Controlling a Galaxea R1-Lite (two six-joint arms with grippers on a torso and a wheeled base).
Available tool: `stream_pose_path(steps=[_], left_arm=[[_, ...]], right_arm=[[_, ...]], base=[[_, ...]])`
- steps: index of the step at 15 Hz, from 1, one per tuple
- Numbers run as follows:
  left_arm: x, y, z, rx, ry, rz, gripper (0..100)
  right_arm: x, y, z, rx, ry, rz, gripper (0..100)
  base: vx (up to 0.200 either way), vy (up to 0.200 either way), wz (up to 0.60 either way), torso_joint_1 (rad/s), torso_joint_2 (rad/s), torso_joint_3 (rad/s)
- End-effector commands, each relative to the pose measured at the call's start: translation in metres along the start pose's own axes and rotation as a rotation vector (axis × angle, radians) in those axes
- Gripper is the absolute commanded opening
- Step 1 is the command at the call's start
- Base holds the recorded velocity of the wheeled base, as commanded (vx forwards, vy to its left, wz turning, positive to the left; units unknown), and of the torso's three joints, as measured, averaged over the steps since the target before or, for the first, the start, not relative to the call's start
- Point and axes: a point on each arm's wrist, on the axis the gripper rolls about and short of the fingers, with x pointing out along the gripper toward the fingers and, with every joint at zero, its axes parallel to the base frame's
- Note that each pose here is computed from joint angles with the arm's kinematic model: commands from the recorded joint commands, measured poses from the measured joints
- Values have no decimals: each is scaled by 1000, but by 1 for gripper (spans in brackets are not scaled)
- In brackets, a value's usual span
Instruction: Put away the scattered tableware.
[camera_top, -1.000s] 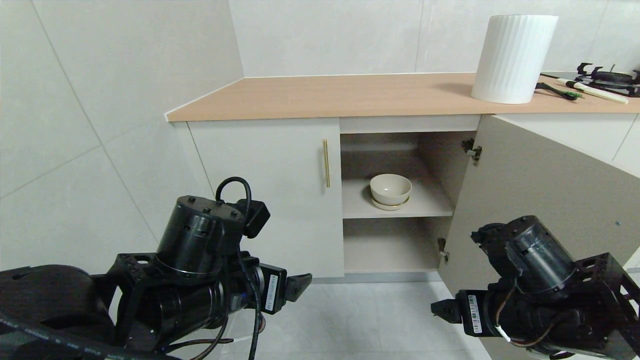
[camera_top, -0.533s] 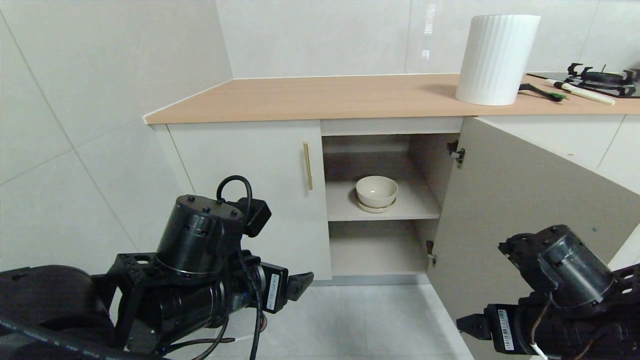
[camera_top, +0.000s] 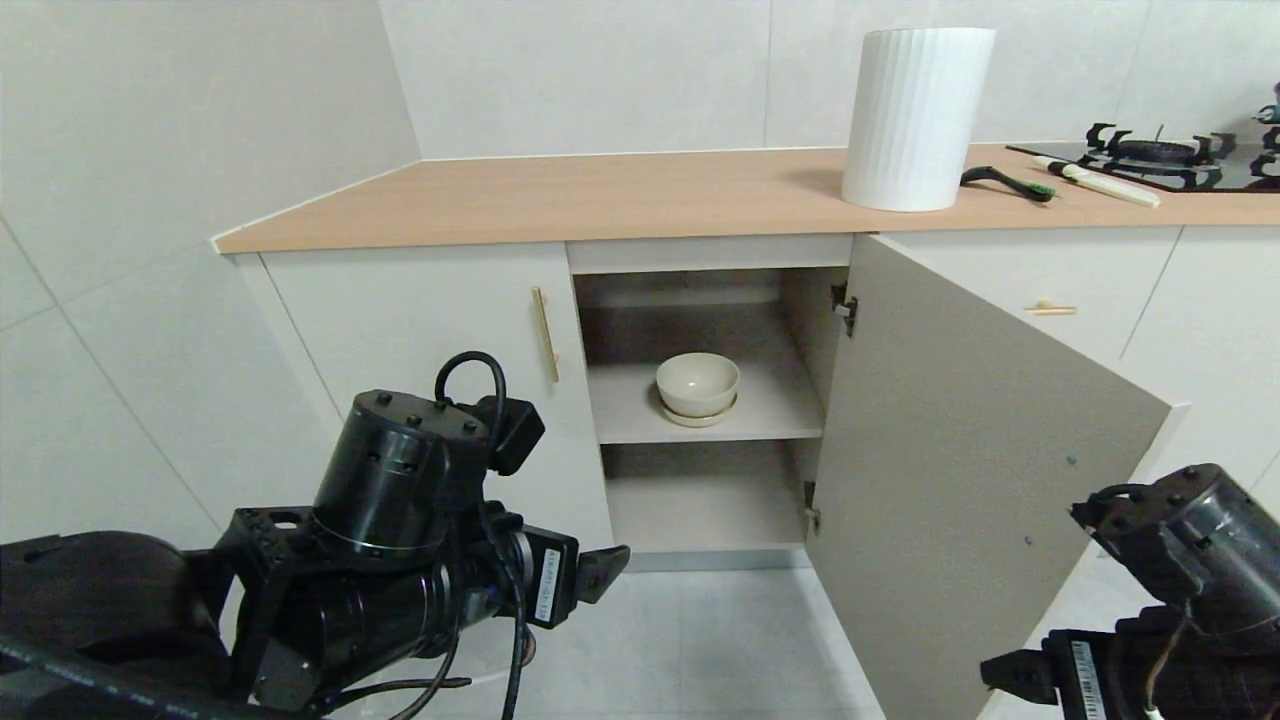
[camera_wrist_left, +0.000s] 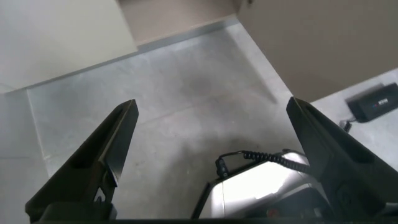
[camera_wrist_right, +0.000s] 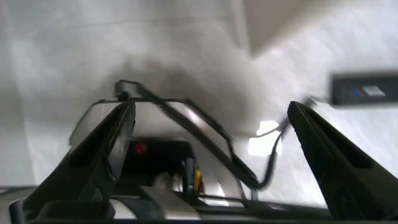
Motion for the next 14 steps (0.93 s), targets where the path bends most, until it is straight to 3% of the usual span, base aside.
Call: stream_pose_path(steps=[1,3,6,7,8,9,14], left_arm=[[0,0,0,-2,-2,1,100],[0,0,1,-2,-3,1,100],[-3,1,3,-5,-13,-1,100],[-3,1,3,-5,-13,-1,100],[-4,1,3,-7,-16,-2,100],[-4,1,4,-8,-19,-2,100],[-4,0,5,-9,-23,-4,100]], right_arm=[[-13,-17,1,46,-13,-17,100],[-27,-36,-5,82,8,-53,100],[-20,-67,15,196,-39,-165,100],[-20,-68,17,200,-47,-167,100],[-11,-88,38,254,-132,-226,100],[-5,-99,50,280,-146,-264,100],[21,-110,87,328,-202,-214,100]], base=[[0,0,0,0,0,0],[0,0,0,0,0,0],[0,0,0,0,0,0],[0,0,0,0,0,0],[0,0,0,0,0,0],[0,0,0,0,0,0],[0,0,0,0,0,0]])
